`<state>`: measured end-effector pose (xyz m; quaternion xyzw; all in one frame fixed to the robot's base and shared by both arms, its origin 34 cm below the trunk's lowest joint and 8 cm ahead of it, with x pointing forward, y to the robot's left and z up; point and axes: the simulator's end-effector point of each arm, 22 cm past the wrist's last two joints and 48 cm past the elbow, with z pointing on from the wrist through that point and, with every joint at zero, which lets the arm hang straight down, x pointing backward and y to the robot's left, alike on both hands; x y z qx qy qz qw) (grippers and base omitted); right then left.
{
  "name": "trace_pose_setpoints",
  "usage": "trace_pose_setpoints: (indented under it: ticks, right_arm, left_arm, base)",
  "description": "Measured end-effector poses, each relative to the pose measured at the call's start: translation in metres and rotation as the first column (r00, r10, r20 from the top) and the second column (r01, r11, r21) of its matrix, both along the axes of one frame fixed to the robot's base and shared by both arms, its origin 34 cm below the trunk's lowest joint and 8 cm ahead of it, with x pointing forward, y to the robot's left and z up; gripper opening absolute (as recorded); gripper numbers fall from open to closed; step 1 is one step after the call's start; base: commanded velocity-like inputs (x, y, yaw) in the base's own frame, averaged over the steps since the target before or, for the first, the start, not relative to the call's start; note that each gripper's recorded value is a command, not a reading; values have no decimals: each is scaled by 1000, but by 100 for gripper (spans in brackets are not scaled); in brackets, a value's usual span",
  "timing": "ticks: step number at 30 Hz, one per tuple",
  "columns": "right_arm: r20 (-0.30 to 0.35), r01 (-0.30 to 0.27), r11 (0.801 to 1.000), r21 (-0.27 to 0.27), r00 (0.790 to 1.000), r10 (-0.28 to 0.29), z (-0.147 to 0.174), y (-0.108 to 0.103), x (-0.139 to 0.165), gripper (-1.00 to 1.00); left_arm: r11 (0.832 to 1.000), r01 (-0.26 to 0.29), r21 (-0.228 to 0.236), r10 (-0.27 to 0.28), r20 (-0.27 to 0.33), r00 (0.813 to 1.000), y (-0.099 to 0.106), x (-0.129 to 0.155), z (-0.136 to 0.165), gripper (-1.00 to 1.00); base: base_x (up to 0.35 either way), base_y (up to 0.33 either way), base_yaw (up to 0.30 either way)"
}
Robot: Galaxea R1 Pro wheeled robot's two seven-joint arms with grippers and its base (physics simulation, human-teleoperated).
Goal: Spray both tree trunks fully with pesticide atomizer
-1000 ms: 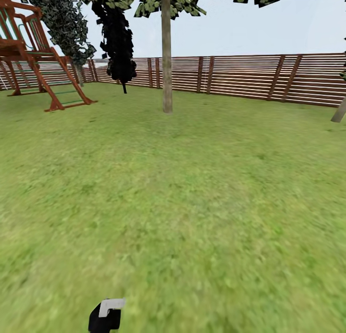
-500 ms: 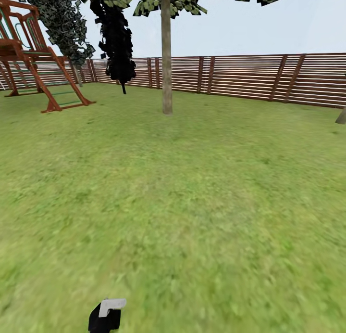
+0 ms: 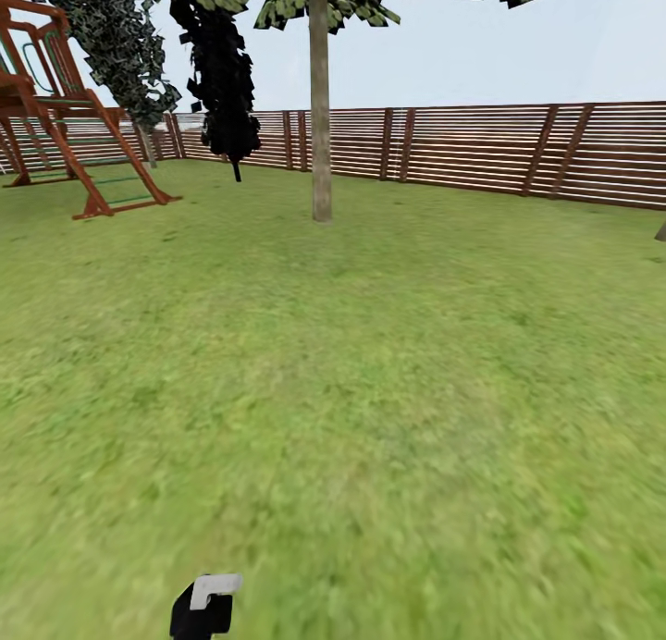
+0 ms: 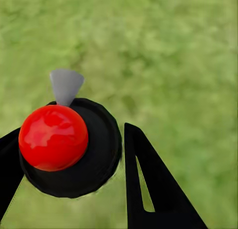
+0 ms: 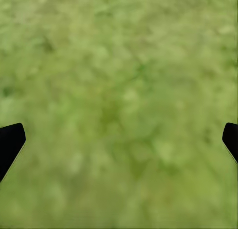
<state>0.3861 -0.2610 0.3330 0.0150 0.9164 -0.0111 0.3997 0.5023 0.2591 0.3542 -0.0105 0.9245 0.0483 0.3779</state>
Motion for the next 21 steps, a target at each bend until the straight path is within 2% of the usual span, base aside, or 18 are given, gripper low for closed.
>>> trace_pose_setpoints:
  ticks: [21]
  right_arm:
    - [0,0,1000,0,1000,0,0,0,0,100]
  left_arm:
    - [1000,1,0,-1,0,1000,0,0,0,-100]
  base:
    - [342,0,0]
